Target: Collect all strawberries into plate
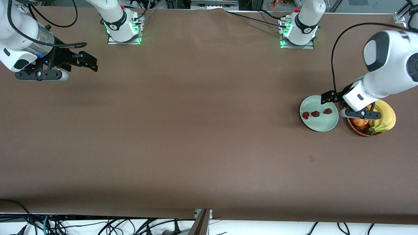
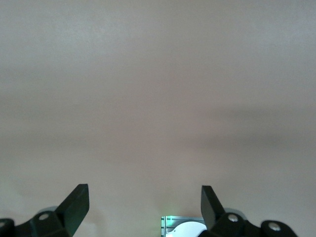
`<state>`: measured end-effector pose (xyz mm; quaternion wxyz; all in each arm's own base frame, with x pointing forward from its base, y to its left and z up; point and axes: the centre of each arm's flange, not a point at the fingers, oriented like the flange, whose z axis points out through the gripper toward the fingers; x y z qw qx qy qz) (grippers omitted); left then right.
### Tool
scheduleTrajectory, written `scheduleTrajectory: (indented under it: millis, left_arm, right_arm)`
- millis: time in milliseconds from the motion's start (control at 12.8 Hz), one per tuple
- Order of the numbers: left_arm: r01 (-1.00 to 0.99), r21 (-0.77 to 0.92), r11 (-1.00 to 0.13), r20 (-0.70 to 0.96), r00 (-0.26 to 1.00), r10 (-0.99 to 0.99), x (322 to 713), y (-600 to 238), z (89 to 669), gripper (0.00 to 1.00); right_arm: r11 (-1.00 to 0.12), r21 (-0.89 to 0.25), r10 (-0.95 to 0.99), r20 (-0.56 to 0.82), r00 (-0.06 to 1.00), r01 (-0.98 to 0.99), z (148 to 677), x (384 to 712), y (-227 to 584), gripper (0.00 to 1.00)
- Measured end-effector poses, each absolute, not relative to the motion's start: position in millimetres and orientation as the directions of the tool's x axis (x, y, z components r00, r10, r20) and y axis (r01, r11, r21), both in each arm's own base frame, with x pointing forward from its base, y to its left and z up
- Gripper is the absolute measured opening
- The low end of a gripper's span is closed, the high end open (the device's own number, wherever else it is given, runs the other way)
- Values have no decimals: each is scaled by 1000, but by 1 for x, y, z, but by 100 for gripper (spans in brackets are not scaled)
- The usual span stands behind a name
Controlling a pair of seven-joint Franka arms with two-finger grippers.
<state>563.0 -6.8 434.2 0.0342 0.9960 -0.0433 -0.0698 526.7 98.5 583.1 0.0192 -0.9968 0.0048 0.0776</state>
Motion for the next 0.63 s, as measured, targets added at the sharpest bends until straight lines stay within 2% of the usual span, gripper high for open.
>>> scheduleTrajectory:
  millis: [313,626]
  left_arm:
    - [-62,75,-995,-162,984,-73,569,-15,510,100]
    - [-46,72,-996,-184,981,-59,566,-26,543,100]
  right_arm:
    - [-999,-37,-7,-155,988,-13,583,527,98,100]
    - [-999,-37,-7,-154,988,-13,583,527,98,100]
